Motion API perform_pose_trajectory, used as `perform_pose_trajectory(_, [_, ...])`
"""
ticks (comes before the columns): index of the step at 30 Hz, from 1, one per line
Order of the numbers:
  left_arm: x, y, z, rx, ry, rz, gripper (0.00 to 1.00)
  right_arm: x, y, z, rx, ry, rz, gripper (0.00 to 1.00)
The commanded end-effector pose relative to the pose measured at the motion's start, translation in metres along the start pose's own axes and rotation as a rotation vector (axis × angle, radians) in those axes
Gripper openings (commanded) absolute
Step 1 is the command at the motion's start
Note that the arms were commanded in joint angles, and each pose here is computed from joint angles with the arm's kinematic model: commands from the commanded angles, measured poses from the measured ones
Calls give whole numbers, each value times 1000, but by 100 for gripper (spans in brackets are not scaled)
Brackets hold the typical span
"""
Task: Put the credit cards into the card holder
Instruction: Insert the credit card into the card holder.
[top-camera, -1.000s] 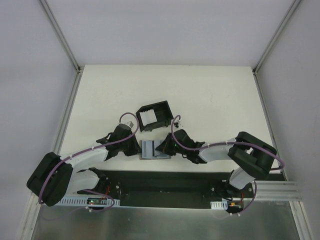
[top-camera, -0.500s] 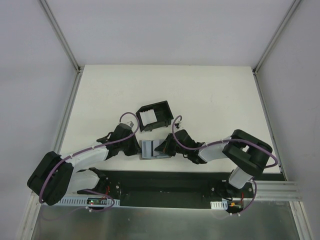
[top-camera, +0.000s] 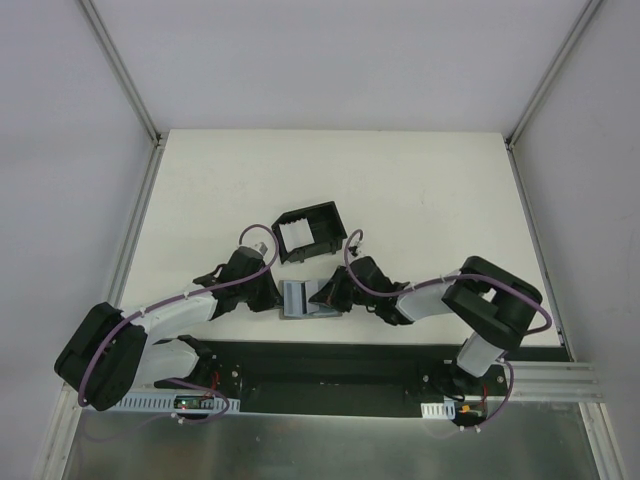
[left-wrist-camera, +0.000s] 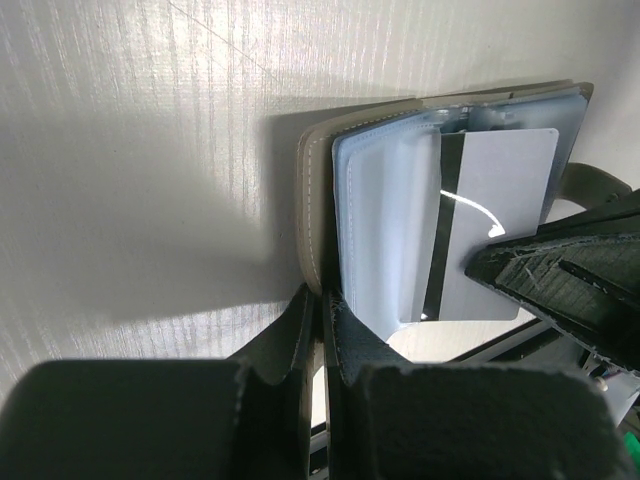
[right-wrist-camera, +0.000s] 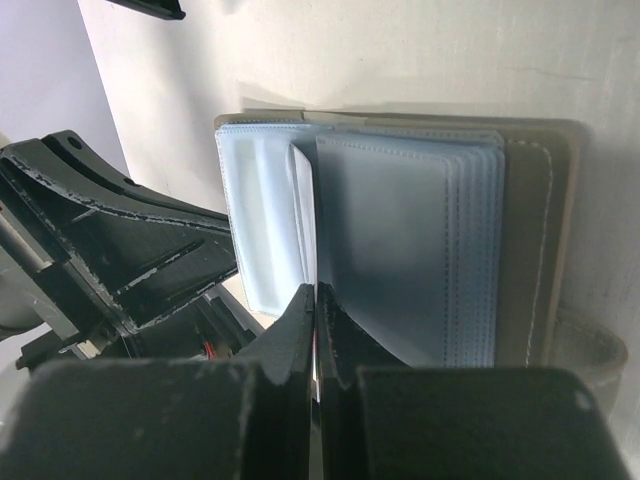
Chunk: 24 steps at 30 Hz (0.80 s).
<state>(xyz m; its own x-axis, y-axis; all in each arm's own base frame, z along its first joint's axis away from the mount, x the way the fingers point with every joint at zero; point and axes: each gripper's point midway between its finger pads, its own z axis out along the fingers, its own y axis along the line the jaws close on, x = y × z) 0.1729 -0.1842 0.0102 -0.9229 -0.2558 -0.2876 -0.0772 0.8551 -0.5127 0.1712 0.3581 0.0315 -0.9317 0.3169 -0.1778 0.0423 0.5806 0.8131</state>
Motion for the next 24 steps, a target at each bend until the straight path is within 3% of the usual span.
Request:
perform_pose_trajectory(1, [21,42,2,-169,59,20,0,20,1,8,10,121,-13,0])
perform_pose_trajectory(9, [21,41,2,-162,59,19,0,20,3,14,16,133,-27,2])
perform_pose_trajectory(13, [21,41,1,-158,54,20,0,9,-3,5,91,87,-99,15])
perform_pose_trajectory(18, [23,39,-2,-137,53,16,0,-8,-13,-13,273,44,-239,40])
perform_pose_trajectory(24, [23,36,-3,-120,50,21,0,-9,-4,-13,308,50,-315,49])
